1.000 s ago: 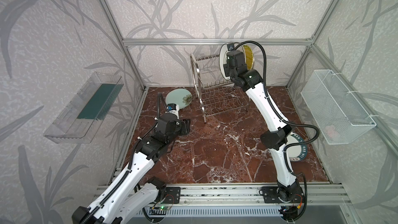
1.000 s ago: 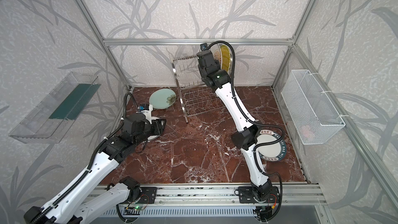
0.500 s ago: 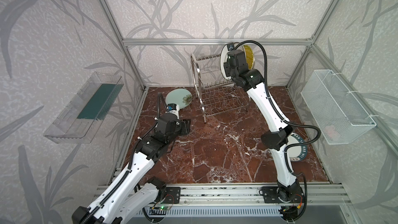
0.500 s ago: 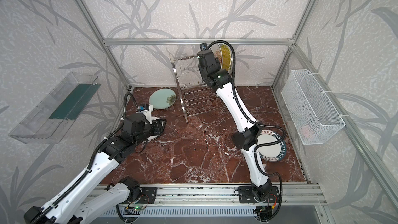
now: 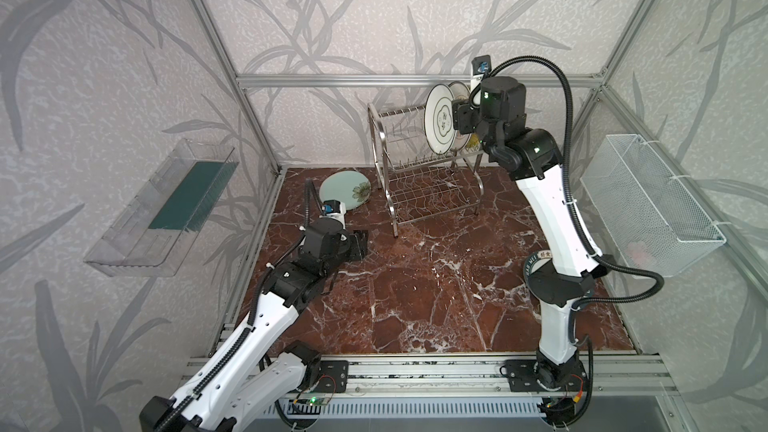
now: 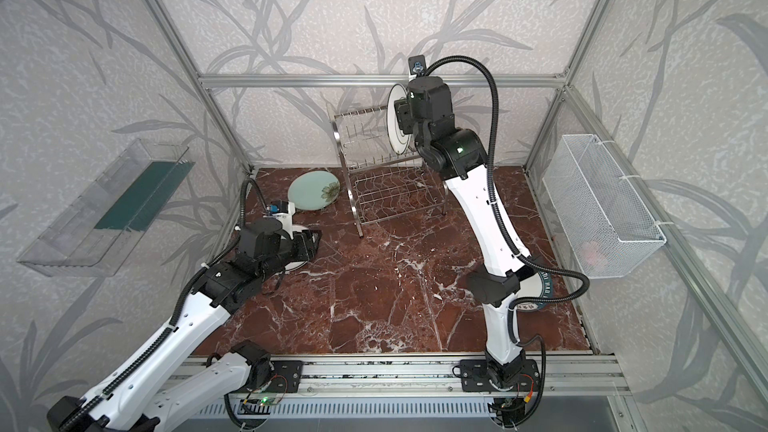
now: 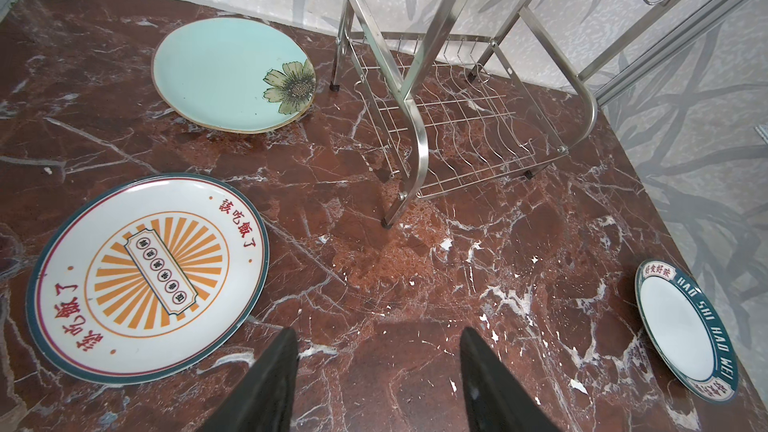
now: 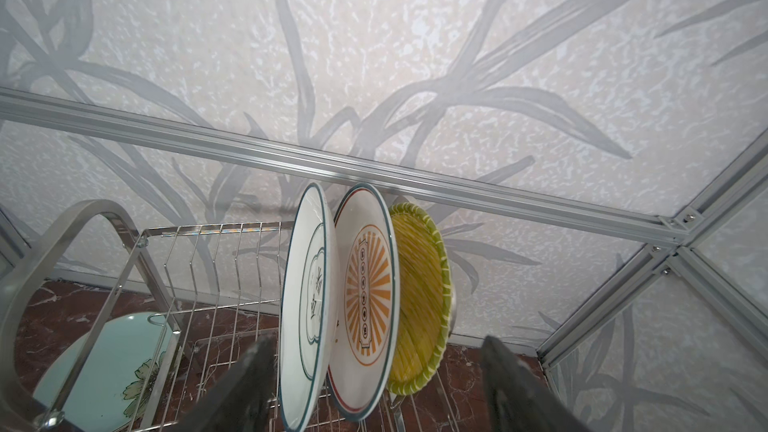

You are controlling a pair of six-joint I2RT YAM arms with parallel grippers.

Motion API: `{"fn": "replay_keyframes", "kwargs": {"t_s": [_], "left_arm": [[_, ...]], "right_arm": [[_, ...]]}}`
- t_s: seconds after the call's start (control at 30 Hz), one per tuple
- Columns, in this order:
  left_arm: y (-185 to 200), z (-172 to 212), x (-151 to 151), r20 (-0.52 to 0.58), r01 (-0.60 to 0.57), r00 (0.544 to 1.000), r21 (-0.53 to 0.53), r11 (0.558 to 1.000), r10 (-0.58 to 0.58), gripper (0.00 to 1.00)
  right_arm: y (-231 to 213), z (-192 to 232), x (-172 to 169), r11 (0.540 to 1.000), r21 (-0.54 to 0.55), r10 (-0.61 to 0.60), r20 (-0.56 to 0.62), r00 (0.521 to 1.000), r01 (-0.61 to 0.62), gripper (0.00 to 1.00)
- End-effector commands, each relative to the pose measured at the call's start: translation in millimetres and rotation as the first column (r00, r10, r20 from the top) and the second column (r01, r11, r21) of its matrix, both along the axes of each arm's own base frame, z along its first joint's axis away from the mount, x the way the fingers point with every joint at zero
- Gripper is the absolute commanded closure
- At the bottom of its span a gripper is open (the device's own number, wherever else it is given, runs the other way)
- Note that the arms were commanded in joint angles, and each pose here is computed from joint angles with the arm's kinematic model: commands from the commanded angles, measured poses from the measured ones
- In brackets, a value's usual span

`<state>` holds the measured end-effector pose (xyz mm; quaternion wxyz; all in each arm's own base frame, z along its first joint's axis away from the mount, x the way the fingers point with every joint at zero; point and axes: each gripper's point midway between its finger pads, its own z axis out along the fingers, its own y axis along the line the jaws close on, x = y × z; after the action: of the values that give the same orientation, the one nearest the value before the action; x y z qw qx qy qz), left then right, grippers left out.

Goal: Load the plates into the dish rack
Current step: 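Open the right gripper and withdraw it from the rack toward the table, then lower the left gripper onto the rim of the red-text sunburst plate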

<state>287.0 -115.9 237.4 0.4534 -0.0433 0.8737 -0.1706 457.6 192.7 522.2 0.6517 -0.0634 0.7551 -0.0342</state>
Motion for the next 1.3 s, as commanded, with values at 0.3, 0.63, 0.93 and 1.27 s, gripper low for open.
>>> {"fn": "replay_keyframes", "kwargs": {"t_s": [0.3,0.63,0.93,1.27], "left_arm": [[-3.2,5.6,10.6,-0.008,-0.005,1.0,0.006,1.0,0.005,0.38],[-17.5,-5.9,22.8,-0.049,0.028,0.998,-0.009,1.0,-0.028,0.38],[-25.8,-37.8,33.3,-0.159,0.017,0.987,-0.006,1.0,-0.018,0.38],[-22.4,-76.0,39.2,-0.277,-0.03,0.96,0.041,0.999,0.041,0.38]], "right_arm": [[-36.2,-12.3,-59.6,0.996,0.048,0.075,-0.03,0.997,-0.074,0.12],[-56.8,-90.0,-97.7,0.986,0.133,0.113,-0.126,0.986,-0.096,0.11],[-51.1,-206.3,-117.2,0.975,0.203,0.163,-0.355,0.921,-0.094,0.1],[-50.1,-293.7,-143.9,0.946,0.323,0.189,-0.499,0.846,-0.021,0.1]]}}
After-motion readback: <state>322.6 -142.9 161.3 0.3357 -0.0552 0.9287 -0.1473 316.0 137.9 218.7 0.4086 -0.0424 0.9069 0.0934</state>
